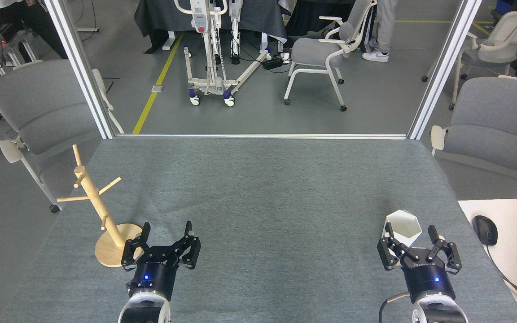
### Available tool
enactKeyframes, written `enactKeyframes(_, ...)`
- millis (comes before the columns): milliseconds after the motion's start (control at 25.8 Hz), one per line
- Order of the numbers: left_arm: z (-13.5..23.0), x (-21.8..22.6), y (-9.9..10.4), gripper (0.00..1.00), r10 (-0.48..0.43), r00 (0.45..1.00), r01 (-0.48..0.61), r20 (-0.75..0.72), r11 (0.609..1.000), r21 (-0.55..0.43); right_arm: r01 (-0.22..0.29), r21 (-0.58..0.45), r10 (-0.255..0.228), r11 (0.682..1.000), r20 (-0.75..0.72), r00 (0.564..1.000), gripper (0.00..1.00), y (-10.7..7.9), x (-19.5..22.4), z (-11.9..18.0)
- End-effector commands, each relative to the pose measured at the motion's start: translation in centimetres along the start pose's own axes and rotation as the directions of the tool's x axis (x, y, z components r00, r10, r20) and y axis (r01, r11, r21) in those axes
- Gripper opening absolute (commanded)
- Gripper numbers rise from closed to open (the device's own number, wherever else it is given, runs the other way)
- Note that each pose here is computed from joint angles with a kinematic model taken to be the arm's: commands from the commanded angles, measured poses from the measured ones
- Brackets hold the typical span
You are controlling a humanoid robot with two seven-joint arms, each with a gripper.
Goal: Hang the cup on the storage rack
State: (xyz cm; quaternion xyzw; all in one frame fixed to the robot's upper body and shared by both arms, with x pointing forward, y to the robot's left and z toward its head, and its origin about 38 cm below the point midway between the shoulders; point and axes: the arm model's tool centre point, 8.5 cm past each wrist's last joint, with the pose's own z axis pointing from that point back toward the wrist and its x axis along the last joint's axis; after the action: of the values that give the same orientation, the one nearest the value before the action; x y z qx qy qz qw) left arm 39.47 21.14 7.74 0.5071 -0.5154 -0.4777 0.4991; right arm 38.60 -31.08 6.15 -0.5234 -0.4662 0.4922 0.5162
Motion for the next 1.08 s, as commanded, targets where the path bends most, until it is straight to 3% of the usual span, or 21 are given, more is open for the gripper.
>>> enactKeyframes(0, 0.0, 0.0, 0.1, 1.00, 0.004, 1.000, -0.004, 0.000, 1.000, 0.012, 0.002, 0.004, -0.002, 1.000, -0.002, 1.000, 1.00, 0.1, 0.0, 0.1)
enactKeyframes(155, 0.0, 0.1, 0.4, 1.00, 0.016, 1.000, -0.016, 0.006, 0.999, 0.052, 0.001, 0.004, -0.001, 1.000, 0.000, 1.000, 1.00, 0.1, 0.0, 0.1)
enactKeyframes(465, -0.3, 0.7, 0.7, 1.00, 0.023, 0.999, -0.024, 0.024, 0.999, 0.033, 0.002, 0.012, -0.002, 1.000, 0.007, 1.000, 1.00, 0.4, -0.5, 0.2)
enactKeyframes(658, -0.4, 0.7, 0.7, 0.99, 0.023, 1.000, -0.023, 0.016, 0.999, 0.025, -0.004, 0.101, 0.001, 0.995, 0.020, 1.000, 1.00, 3.6, -1.8, 0.6)
enactKeyframes(1046, -0.3, 0.7, -0.3, 0.99, 0.019, 1.000, -0.019, 0.020, 1.000, -0.002, -0.003, 0.092, 0.002, 0.996, 0.007, 1.000, 1.00, 5.7, -2.7, 0.5)
